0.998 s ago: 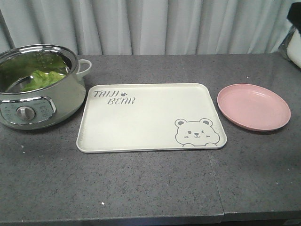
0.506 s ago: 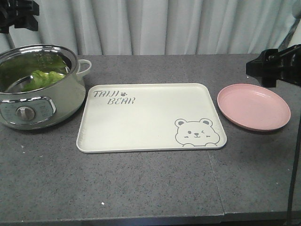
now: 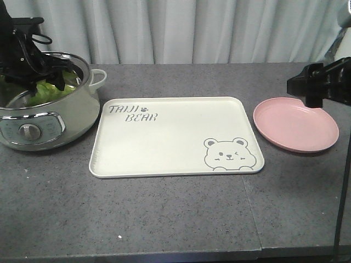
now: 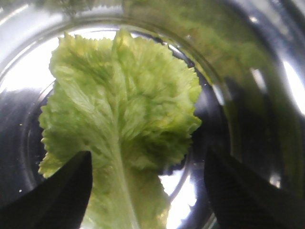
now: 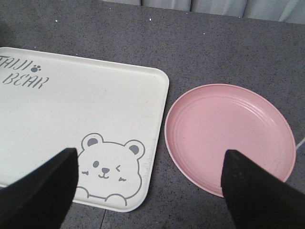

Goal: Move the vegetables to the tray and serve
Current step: 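Reach the left gripper into the pot and grasp a lettuce leaf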

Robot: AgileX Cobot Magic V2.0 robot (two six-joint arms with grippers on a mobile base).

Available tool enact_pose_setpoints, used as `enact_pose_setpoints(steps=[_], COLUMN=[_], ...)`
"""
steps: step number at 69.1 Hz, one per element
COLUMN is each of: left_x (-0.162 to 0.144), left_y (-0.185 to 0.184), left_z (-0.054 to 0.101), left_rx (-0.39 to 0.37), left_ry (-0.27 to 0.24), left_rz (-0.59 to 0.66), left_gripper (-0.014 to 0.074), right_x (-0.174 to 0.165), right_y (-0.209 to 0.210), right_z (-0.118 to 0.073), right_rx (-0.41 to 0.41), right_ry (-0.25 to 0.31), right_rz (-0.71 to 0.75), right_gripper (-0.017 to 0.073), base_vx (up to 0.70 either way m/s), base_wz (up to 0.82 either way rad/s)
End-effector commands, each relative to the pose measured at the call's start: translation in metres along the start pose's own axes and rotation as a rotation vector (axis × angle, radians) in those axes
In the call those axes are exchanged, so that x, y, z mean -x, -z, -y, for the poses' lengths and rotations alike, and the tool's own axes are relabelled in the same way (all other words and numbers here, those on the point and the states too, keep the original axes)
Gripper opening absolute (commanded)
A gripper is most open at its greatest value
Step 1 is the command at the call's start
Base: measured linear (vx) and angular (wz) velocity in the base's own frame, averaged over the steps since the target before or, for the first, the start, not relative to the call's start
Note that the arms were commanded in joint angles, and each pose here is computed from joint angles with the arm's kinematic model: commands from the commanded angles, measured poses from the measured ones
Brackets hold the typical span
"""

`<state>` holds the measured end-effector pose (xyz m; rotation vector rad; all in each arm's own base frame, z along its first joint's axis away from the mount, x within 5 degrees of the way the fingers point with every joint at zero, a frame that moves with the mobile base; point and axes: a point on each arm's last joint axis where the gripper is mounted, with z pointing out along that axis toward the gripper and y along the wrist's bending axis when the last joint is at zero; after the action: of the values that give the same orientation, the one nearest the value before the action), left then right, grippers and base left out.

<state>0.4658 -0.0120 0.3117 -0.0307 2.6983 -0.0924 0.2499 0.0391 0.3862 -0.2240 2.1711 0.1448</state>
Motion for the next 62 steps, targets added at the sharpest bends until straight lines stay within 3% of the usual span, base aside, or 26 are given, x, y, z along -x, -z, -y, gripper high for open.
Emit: enact_pose_setpoints(steps=[1,21,42,51,62], left_x=[0.008,0.006,0.004,0.004,0.004], left_y=[0.029,0.005,-0.009,-0.01,-0.01], left_z=[0.0,-0.015,-0.016,-0.016,-0.016], left_rx=[0.008,0.031,0.019,0.019,0.02], left_ry=[0.006,0.034,0.045,0.045,0.041], left_rz=[0.106,0.032,-0.009,-0.01,-0.01], left_gripper=[0.0492,0.0492,0.0468,0.0376,0.0164], right_x=[0.014,0.013,0.013,0.013,0.013], right_y=[0.013,0.013,0.013,0.013,0.013], right_z=[0.001,0.001,0.001,0.001,0.001], right_rx=[-0.011,-0.008,-0.006,-0.006,-0.006], right_ry=[0.009,0.007,0.005,0.005,0.005], right_rz=[0.099,0.086,0.086,0.086,0.086], right_gripper=[0.0591,0.0591,0.058,0.0554,0.0525], base_vx=[0.0,0.0,0.0,0.0,0.0], base_wz=[0.0,0.0,0.0,0.0,0.0])
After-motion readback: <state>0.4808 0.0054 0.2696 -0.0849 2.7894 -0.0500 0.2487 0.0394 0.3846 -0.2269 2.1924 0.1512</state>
